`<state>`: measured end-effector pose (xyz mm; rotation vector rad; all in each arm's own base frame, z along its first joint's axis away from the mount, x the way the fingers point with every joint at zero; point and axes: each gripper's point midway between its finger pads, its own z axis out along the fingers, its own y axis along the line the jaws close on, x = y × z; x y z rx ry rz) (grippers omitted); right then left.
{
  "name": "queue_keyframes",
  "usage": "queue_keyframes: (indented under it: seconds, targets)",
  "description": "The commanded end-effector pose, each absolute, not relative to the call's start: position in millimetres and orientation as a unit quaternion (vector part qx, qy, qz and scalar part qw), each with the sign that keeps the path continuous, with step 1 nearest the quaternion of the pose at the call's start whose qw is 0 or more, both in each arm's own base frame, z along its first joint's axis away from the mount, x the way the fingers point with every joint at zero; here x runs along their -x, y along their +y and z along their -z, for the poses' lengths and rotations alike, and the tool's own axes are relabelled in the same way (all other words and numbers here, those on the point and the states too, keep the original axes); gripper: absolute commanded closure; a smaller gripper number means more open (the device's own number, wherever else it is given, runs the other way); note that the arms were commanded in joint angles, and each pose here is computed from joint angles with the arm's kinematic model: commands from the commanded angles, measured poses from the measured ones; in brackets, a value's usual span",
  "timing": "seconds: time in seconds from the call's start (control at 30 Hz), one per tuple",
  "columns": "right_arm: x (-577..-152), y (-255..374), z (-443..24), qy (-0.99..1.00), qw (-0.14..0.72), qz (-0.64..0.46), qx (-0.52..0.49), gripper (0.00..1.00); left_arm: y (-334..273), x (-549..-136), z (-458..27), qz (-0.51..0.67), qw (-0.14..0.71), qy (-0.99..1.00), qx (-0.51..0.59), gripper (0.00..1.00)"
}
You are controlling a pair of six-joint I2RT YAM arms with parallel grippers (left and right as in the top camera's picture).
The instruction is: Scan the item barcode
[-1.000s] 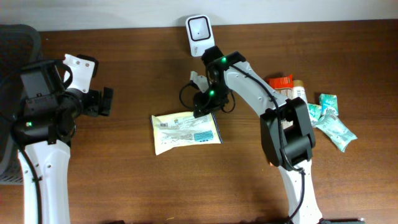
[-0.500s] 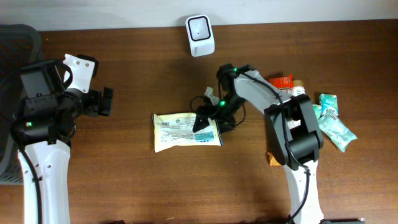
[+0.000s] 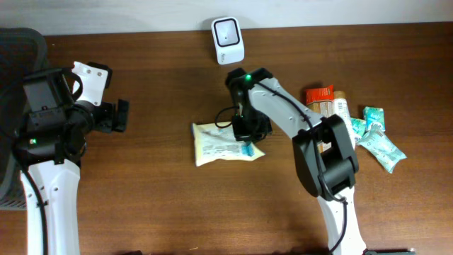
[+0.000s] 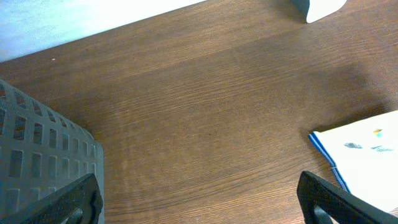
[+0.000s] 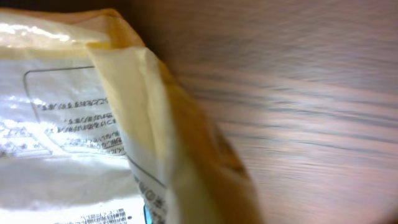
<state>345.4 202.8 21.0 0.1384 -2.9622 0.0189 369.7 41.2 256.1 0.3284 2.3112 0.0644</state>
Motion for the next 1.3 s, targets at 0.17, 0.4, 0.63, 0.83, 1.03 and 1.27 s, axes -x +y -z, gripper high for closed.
queue_keyframes:
  seconds: [0.17, 0.4, 0.63, 0.83, 1.03, 1.27]
  targets:
    - [-348, 183, -8, -0.965, -0.004, -0.249, -0.078, 0.96, 42, -369, -262, -0.032, 0.399, 0.906, -0.136, 0.01]
    - [-348, 198, -4, -0.971, 0.009, -0.213, -0.108, 0.8, 42, -369, -262, -0.031, 0.399, 0.906, -0.136, 0.01]
    - [-368, 245, -83, -0.99, 0.013, -0.055, -0.126, 0.33, 42, -369, -262, -0.032, 0.399, 0.906, -0.136, 0.01]
    - [-350, 247, -85, -0.983, 0.069, -0.011, -0.168, 0.09, 42, -369, -262, -0.032, 0.399, 0.906, -0.136, 0.01]
    - [-344, 225, -67, -0.969, 0.089, -0.061, -0.221, 0.09, 42, -369, -262, -0.032, 0.399, 0.906, -0.136, 0.01]
    - [-349, 219, -70, -0.977, 0.091, -0.035, -0.19, 0.03, 42, -369, -262, -0.031, 0.399, 0.906, -0.136, 0.01]
